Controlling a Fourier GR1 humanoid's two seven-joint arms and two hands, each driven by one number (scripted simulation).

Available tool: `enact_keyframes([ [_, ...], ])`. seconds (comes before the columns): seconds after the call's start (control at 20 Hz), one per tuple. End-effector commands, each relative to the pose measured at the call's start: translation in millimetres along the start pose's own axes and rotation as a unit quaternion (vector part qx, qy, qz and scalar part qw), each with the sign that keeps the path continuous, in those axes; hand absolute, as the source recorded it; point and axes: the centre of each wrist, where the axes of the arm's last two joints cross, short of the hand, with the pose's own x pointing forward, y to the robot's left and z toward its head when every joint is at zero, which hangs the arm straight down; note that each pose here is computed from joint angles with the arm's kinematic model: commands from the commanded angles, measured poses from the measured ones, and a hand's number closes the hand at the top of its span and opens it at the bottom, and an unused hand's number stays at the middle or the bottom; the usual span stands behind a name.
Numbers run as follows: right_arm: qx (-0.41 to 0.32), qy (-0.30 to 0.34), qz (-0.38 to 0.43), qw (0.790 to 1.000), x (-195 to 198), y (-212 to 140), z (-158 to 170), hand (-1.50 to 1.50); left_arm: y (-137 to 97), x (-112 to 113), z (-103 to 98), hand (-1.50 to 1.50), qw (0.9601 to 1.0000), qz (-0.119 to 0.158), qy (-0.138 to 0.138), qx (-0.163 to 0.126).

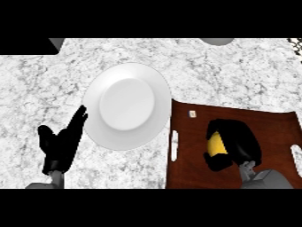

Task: Pick the lemon from the tray and place it in the plate

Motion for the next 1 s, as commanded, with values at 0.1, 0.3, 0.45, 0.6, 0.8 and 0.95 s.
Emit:
enact_keyframes([
  [0.1,-0.140,-0.065,-0.065,0.986,74.5,7.6,15.8,1.50,-19.1,-2.4,-3.8,0.00,0.9996,0.008,0.026,-0.008],
  [0.3,-0.142,-0.086,-0.068,0.984,143.8,25.4,36.8,1.50,-7.5,-0.8,0.2,0.00,0.9993,-0.009,0.026,-0.026],
  [0.45,-0.201,-0.096,-0.072,0.972,162.2,13.8,38.5,1.50,-12.3,3.1,-3.3,0.00,0.9990,-0.012,0.024,-0.036],
  [0.6,-0.243,-0.085,-0.075,0.963,175.3,15.7,42.6,1.50,-17.1,-0.4,-4.6,0.00,0.9986,-0.013,0.029,-0.043],
  [0.8,-0.296,-0.053,-0.117,0.946,187.4,10.7,46.6,1.50,-17.5,1.9,-6.3,0.00,0.9984,-0.012,0.032,-0.045],
  [0.95,-0.335,-0.038,-0.156,0.928,192.9,3.9,46.3,1.50,-14.9,-0.7,-7.0,0.00,0.9982,-0.015,0.039,-0.042],
])
